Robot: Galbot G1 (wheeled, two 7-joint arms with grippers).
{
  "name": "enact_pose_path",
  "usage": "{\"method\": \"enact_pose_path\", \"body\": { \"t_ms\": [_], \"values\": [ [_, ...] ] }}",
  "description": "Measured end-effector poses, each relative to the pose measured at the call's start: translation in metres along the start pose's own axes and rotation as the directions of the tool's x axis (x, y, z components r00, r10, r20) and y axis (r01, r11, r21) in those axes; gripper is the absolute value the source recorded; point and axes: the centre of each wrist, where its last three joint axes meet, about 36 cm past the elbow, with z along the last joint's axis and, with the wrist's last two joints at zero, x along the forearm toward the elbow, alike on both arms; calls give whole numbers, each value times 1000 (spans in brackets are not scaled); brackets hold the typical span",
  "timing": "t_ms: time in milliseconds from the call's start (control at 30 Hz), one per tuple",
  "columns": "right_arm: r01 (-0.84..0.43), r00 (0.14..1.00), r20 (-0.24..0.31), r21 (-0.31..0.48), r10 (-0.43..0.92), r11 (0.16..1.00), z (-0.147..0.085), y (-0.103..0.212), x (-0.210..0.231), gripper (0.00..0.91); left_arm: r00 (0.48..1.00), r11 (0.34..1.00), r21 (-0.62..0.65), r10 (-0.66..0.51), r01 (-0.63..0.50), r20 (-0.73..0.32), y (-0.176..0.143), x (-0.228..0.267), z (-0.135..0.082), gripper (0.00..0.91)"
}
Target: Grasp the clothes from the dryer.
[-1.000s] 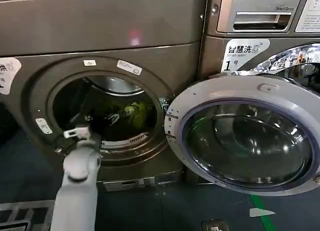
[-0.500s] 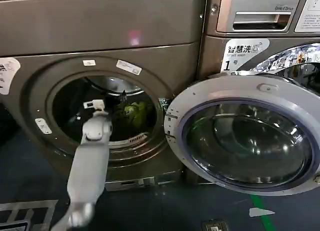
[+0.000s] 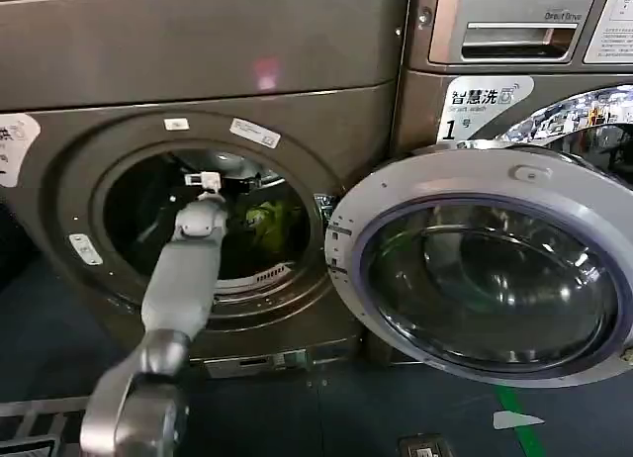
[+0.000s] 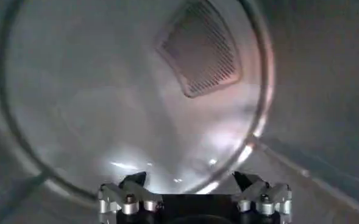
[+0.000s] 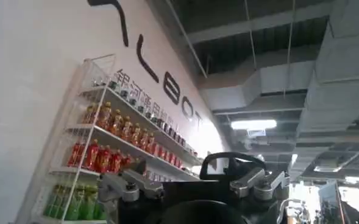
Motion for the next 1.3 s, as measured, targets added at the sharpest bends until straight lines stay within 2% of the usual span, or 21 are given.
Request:
{"method": "enact_pose_path", "body": {
  "t_ms": [233, 433, 600, 933, 1300],
  "values": [
    [-5, 1000, -2, -6, 5, 1000, 2, -1, 0, 907, 974, 955, -217, 175, -204, -144, 10, -15, -9, 907],
    [-10, 1000, -6, -6, 10, 1000, 5, -3, 0, 907, 914, 842, -382, 280, -381, -294, 19, -24, -7, 907],
    [-7, 1000, -8, -5, 7, 1000, 7, -2, -1, 907, 848, 712, -483, 324, -511, -420, 26, -28, -1, 907],
    [9, 1000, -14, -2, -9, 1000, 11, 6, -4, 907, 725, 434, -594, 255, -677, -640, 35, -31, 7, 907],
    [18, 1000, -16, 1, -18, 1000, 13, 11, -5, 907, 656, 271, -610, 134, -745, -742, 23, -35, 23, 907]
  ]
}}
